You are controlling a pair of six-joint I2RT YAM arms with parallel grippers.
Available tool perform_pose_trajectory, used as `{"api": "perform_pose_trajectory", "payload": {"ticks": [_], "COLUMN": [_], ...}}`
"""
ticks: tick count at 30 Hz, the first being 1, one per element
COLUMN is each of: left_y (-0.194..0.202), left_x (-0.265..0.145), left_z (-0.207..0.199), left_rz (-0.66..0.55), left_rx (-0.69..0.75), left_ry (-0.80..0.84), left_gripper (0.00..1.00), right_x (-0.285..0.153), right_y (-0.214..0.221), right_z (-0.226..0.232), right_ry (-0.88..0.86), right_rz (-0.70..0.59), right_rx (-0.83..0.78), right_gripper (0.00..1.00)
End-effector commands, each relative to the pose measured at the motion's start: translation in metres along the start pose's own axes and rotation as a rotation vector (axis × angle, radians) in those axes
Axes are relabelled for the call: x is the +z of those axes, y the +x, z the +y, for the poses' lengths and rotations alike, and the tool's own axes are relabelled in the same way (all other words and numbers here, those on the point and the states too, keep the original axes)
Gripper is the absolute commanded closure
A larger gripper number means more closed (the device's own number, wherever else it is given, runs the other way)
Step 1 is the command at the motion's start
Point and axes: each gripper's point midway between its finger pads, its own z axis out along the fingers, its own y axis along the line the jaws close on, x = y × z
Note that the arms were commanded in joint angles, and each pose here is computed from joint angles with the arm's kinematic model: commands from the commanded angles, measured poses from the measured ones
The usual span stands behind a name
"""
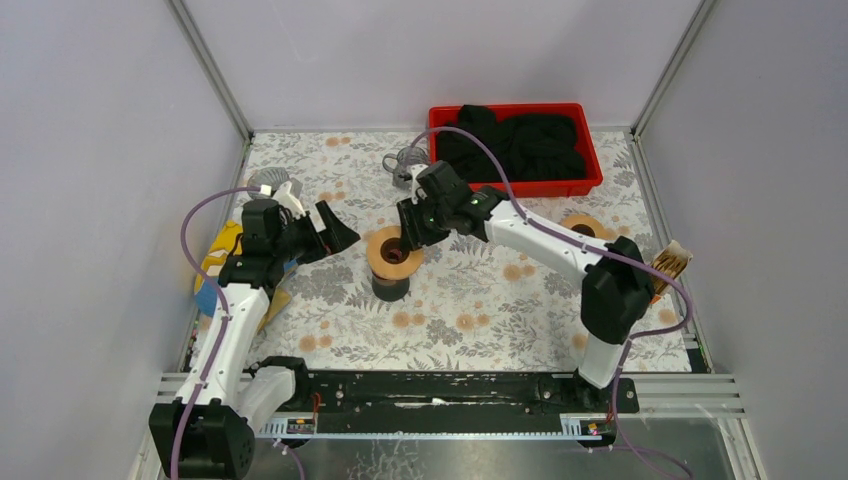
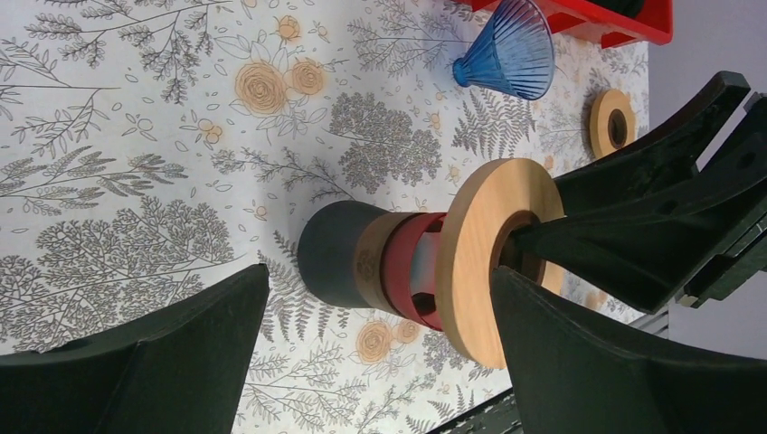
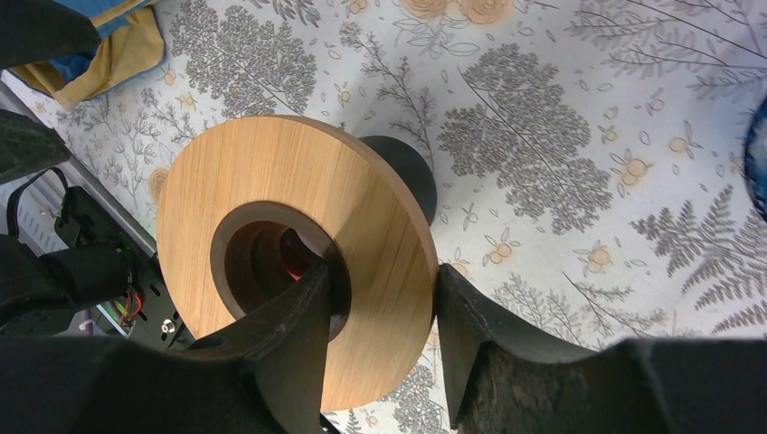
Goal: Place the coffee filter in the dripper
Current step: Place the dripper holder onto the coffee server.
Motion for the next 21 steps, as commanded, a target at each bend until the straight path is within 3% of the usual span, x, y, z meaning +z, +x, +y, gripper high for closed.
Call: {"api": "perform_pose_trajectory", "payload": {"ticks": [1,17,21], "left_y": [-0.011,-0.004,-0.002], "left_x": [-0.007,-0.005,-0.004], "left_z": [0.001,0.001,0.001], "left_rz": [-0.032,-0.009,-0.002], "left_rx": [0.048,0.05,0.049], "left_ry": [-0.021,-0.003,0.003], "left_gripper": [0.0,0.0,0.0], "right_x": [-0.002,0.015,0.014], "right_y": [-0.021,-0.016,-0.017], "right_z": [0.03,0.033,0.033], "right_ry": [-0.054,-0.002,-0.005], "right_rz": [-0.04,-0.004,-0.009], "right_rx": [-0.061,-0.094,-0.094], "right_gripper": [0.67,0.62,0.55]}}
